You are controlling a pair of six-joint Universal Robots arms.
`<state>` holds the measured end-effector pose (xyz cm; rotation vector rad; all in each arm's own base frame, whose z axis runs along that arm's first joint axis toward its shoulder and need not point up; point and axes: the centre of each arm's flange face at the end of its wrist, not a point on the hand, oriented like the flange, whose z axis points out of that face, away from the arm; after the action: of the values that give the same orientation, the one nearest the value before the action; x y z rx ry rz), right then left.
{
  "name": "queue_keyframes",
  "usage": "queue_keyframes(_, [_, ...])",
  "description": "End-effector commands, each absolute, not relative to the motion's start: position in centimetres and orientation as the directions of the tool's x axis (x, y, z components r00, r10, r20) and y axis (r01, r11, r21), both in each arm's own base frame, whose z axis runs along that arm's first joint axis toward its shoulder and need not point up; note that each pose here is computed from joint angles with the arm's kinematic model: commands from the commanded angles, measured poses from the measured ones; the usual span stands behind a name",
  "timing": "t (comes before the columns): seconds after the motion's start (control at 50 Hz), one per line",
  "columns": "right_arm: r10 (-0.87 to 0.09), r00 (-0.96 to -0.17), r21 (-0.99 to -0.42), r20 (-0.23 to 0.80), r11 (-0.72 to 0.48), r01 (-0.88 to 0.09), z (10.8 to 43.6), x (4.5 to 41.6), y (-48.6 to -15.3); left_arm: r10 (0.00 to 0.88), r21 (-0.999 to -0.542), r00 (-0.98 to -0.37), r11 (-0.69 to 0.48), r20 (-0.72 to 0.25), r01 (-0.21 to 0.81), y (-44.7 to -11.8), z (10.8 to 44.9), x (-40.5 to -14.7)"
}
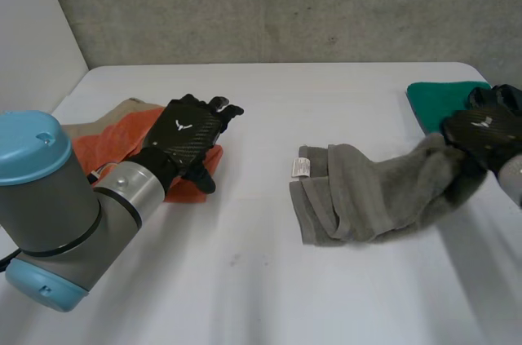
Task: Fold the laundry.
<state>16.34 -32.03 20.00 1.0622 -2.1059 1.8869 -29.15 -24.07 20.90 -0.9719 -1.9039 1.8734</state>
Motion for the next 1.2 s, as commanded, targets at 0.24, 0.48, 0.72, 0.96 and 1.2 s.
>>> queue_keyframes(0.24, [-0.816, -0.379, -0.843, 0.436, -0.224, -0.489, 16.0, 29.5, -24.9, 0.618, -0.967, -0.746, -0.112, -0.250, 0.231, -23.7, 22.5, -30.2])
queue_keyframes(0.48, [-0.709, -0.704, -0.993, 0.039, 0.052, -0.107, 23.7, 25.2, -28.6, 0.636, -0.988, -0.757, -0.069, -0.152, 0.140, -23.6, 27.2, -34.3])
queue_keyframes(0.72, [-0.565, -0.824, -0.978, -0.041, 0.193, -0.083, 23.7, 20.4, -32.1, 0.775, -0.977, -0.619, 0.011, -0.127, 0.214, -19.0, 24.4, -42.8])
queue_keyframes(0.96, [-0.630, -0.774, -0.919, -0.065, 0.340, -0.200, 21.1, 20.1, -31.4, 0.709, -0.974, -0.689, 0.012, -0.150, 0.224, -17.7, 23.4, -44.7])
queue_keyframes(1.2, [-0.708, -0.705, -0.940, -0.044, 0.269, -0.212, 19.4, 24.3, -27.9, 0.581, -0.976, -0.799, 0.036, -0.154, 0.214, -20.9, 25.5, -39.3])
